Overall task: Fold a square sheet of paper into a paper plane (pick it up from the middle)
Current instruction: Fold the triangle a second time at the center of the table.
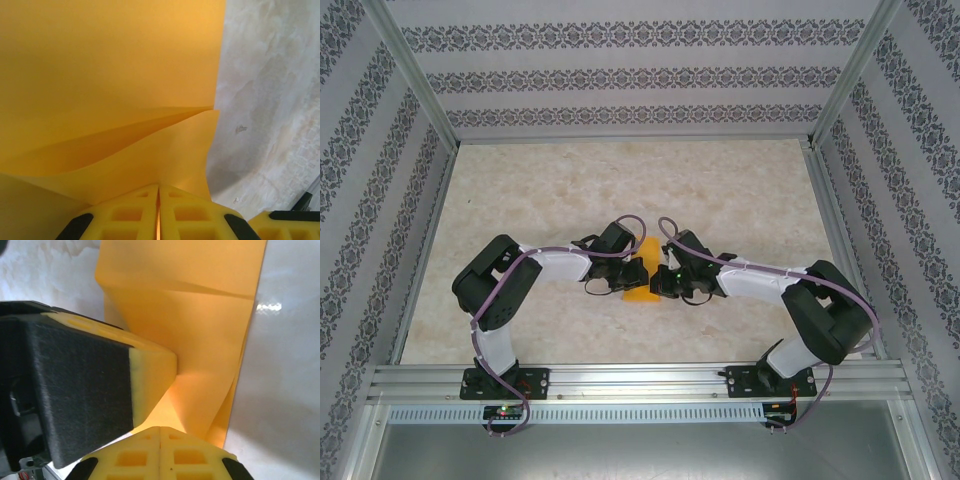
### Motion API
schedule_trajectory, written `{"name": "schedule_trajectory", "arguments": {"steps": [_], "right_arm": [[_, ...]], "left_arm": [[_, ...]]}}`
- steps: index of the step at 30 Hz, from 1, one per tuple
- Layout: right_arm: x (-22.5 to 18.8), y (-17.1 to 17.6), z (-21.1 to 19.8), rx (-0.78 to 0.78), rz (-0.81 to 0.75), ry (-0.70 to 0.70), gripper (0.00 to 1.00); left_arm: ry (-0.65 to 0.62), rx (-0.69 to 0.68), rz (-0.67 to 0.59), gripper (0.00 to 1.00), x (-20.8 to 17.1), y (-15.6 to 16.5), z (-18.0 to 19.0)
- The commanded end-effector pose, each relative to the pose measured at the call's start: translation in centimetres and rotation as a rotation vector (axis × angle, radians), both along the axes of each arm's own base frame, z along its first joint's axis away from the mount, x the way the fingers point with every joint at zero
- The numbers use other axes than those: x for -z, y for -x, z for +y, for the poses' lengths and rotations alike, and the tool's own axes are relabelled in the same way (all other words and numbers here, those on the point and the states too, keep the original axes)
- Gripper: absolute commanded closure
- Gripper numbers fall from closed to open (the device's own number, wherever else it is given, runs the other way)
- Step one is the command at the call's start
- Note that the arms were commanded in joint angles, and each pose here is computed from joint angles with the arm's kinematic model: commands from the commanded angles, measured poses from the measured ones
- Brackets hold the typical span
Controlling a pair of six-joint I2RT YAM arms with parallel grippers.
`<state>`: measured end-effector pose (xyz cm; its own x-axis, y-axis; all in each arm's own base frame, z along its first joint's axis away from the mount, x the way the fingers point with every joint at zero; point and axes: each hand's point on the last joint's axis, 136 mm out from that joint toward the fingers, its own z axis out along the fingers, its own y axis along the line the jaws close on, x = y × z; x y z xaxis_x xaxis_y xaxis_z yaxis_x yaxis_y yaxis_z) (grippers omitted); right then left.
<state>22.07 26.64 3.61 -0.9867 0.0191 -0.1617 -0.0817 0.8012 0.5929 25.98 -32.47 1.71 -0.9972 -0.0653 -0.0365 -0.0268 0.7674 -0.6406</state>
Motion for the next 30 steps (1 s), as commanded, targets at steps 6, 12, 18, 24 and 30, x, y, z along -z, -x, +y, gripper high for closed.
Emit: {"name": "schedule_trajectory", "arguments": {"steps": [6,12,18,24,30], "right_arm": [[1.6,1.2,-0.8,-0.020,0.032,0.055,0.95],[2.3,1.2,-1.3,-0.016,0.039,0.094,0.94],[2.5,1.1,-1.8,-0.005,0.035,0.119,0.94],[0.6,0.8,-1.5,-0.009,-0.021,0.081,0.91],[0.2,1.3,-0.4,-0.057,-0.039,0.060,0.88]], "left_arm": [[-0.122,-0.072,0.049,0.89,2.3,0.7,2.0],[-0.131,-0.082,0.057,0.89,2.3,0.7,2.1],[-0.138,-0.093,0.060,0.90,2.4,0.7,2.2],[-0.147,-0.097,0.069,0.90,2.6,0.7,2.3],[-0.150,-0.100,0.072,0.90,2.6,0.6,2.2]]}}
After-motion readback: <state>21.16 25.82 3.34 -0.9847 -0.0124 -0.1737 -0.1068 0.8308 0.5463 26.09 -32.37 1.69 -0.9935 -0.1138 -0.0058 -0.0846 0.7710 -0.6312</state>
